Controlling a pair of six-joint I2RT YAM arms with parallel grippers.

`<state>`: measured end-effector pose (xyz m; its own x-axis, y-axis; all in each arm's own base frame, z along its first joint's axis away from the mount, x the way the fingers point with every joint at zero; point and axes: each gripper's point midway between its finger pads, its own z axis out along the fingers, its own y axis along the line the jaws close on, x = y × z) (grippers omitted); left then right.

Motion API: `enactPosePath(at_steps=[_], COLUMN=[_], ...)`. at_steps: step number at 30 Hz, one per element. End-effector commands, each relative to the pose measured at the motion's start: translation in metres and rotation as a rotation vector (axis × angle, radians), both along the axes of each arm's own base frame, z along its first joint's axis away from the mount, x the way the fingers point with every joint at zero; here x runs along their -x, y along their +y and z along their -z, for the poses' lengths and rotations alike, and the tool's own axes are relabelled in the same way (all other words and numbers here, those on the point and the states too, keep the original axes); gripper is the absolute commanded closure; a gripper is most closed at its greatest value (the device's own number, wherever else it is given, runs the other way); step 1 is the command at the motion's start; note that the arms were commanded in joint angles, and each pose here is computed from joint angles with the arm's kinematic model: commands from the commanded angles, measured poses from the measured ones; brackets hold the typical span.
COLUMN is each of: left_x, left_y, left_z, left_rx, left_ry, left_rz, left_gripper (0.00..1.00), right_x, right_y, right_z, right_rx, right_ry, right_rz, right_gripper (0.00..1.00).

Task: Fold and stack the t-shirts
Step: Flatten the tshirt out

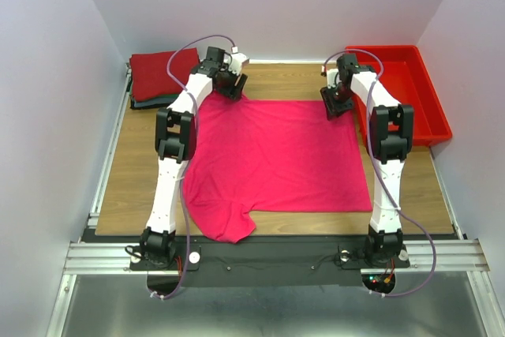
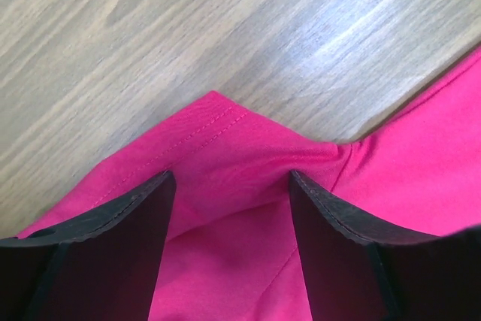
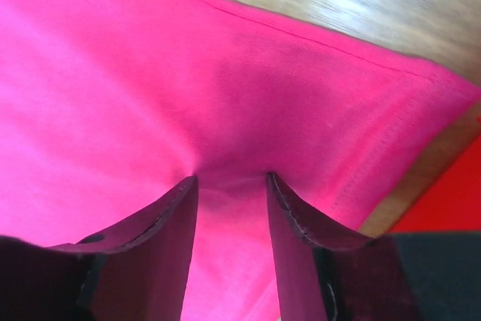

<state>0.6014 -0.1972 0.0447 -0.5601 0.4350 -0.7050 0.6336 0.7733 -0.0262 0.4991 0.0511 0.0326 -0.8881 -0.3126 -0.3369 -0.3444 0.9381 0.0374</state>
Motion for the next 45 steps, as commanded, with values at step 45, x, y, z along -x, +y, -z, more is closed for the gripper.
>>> enactPosePath(at_steps=[45], left_x=[0.351], left_y=[0.144], left_z=[0.023], left_rx=[-0.347], left_ry=[0.376], left_rz=[0.289], left_gripper=[0.54], right_x=[0.198], right_y=[-0.006], right_z=[-0.008], right_rx=[0.014], right_ry=[0.304], right_rz=[-0.345], right_gripper=[0.55])
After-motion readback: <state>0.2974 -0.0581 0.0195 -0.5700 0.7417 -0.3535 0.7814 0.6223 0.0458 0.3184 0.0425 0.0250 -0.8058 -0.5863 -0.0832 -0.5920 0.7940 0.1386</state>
